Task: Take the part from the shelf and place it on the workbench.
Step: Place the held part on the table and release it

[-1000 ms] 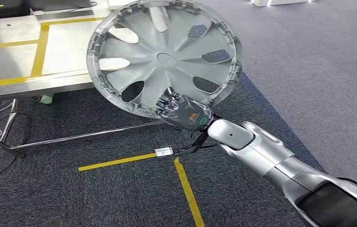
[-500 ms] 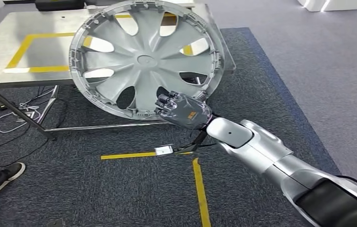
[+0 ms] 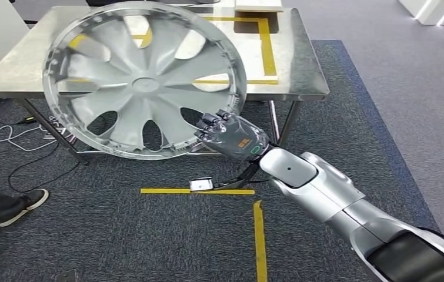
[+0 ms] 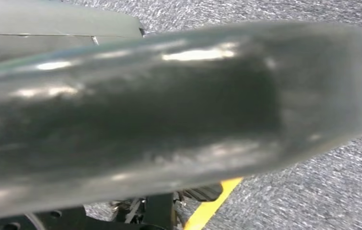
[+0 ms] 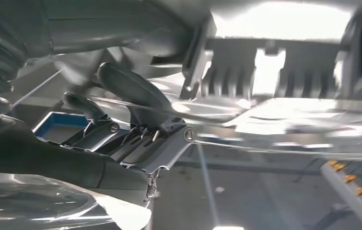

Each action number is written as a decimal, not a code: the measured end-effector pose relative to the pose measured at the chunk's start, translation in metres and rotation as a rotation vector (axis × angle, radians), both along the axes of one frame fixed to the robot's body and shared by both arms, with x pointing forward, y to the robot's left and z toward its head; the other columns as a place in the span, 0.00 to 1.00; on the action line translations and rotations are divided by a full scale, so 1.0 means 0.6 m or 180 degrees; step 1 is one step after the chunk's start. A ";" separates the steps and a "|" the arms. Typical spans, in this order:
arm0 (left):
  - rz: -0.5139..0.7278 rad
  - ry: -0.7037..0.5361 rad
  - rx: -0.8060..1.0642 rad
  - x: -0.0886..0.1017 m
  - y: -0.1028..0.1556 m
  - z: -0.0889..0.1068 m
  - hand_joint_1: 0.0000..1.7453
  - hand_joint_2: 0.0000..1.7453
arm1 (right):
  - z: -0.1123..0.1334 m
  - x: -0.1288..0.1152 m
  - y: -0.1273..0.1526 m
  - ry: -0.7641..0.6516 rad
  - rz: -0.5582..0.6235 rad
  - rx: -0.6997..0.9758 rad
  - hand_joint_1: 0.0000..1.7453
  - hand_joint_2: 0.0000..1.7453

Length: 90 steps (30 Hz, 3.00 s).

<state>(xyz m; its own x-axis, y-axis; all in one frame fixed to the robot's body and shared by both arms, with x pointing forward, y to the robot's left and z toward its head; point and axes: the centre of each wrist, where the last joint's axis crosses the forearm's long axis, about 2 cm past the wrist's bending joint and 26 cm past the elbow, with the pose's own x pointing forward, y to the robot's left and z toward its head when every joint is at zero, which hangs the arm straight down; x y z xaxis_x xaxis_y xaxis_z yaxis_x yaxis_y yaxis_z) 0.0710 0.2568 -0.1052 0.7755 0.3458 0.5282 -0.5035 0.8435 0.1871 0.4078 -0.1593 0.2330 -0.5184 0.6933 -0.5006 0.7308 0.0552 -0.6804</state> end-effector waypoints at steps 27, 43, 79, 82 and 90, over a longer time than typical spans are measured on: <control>-0.0019 0.0032 0.0010 -0.006 0.000 -0.001 0.00 0.00 | -0.012 -0.010 -0.004 -0.0008 -0.0043 0.0005 1.00 1.00; -0.0031 0.0027 -0.0020 -0.008 -0.004 -0.001 0.00 0.00 | -0.011 -0.009 -0.010 -0.0004 -0.0051 0.0020 1.00 1.00; -0.0101 0.0000 -0.0051 -0.006 -0.007 -0.001 0.00 0.00 | -0.021 0.001 0.025 0.0348 0.0096 0.0145 1.00 1.00; -0.0121 -0.0009 -0.0055 -0.003 -0.008 0.000 0.00 0.00 | -0.013 0.005 0.035 0.0366 0.0124 0.0185 1.00 1.00; -0.0173 -0.0025 -0.0067 0.005 -0.010 0.001 0.00 0.00 | -0.016 0.022 0.055 0.0649 0.0039 0.0249 1.00 1.00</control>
